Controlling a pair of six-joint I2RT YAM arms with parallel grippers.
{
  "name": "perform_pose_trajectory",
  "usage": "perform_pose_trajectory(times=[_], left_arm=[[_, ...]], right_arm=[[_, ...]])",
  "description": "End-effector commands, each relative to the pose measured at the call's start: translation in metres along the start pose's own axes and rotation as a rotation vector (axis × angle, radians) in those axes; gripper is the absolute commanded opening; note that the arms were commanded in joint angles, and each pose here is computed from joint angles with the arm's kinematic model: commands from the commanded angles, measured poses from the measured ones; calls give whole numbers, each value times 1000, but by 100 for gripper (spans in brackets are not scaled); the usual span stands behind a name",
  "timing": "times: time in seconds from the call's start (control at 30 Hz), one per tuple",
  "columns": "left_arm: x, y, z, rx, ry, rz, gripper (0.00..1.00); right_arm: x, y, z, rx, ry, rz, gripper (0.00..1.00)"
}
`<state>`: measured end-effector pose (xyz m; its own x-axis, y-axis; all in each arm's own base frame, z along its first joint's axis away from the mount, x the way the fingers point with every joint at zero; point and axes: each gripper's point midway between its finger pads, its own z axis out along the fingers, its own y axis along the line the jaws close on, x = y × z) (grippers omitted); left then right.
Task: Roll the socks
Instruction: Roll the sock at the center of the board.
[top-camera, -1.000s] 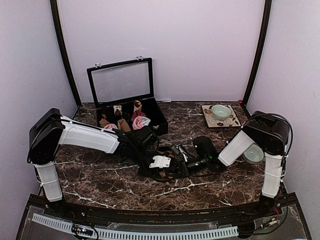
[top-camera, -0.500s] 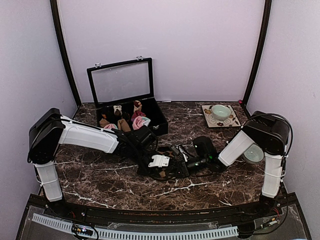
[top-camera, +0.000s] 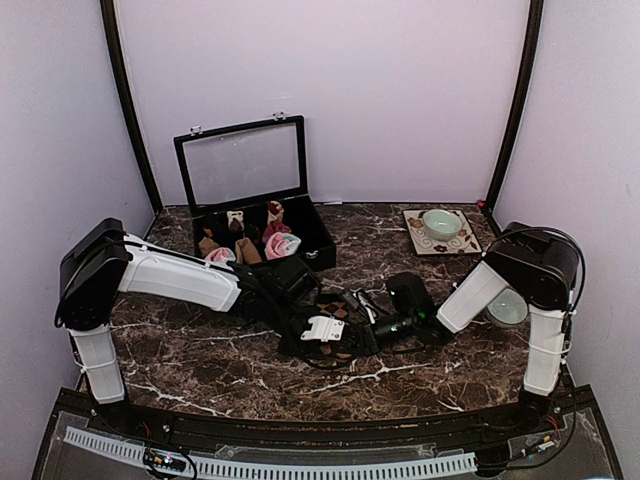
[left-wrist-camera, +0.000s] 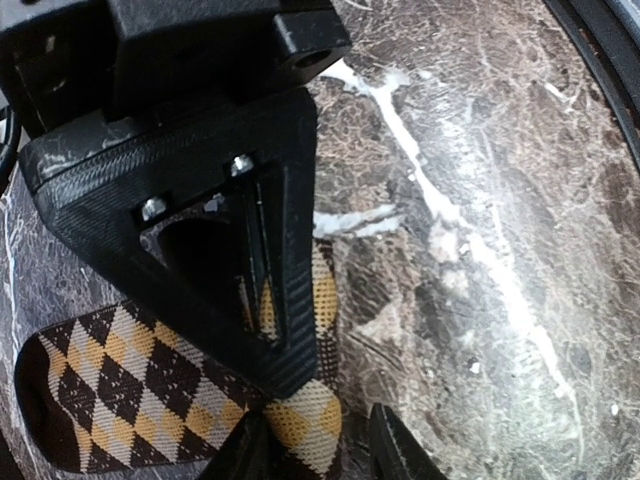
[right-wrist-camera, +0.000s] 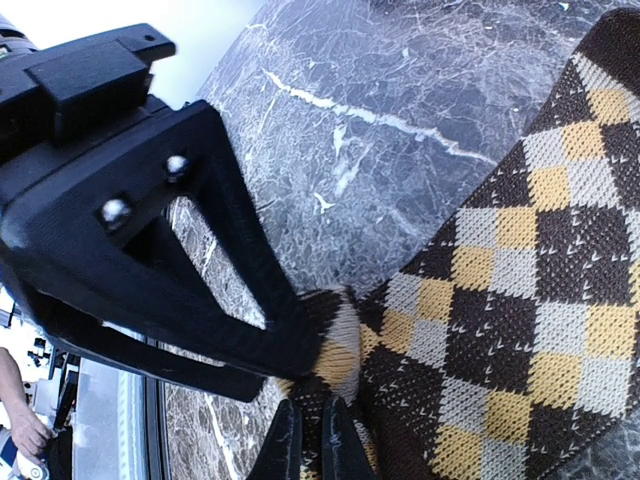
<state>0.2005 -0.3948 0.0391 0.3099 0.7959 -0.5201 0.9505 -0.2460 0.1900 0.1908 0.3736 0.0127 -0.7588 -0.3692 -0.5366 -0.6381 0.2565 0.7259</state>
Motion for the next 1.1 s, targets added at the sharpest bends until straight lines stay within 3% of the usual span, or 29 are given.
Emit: perform_pose_trajectory(times=[0.0,0.17,0.4,0.5,0.6,0.63,0.67,0.9,1.07], left_arm=[[11,4,13,-30,48,7,37],[19,3,22,-12,80,5,35],[33,-7,32,58,121,-18,2],[37,-15,31,131,113,-70,0],[39,-21,27,207,96,-129,0],[41,-22,26,233,96,-150,0],[42,-24,26,262,92,-170,0],[56,-35,26,401,108,-278,0],[59,-41,27,441,126,-300,0]], right_arm=[[133,-50,-18,211,325,400,0],[131,-49,-18,206,322,399,0],[123,-50,-21,230,304,373,0],[115,-51,-25,267,282,339,18],[103,-51,-32,305,244,287,28],[98,-51,-34,319,229,269,78],[95,-52,-37,338,214,252,97],[77,-53,-65,476,96,182,99],[28,-47,-112,669,-136,58,99]])
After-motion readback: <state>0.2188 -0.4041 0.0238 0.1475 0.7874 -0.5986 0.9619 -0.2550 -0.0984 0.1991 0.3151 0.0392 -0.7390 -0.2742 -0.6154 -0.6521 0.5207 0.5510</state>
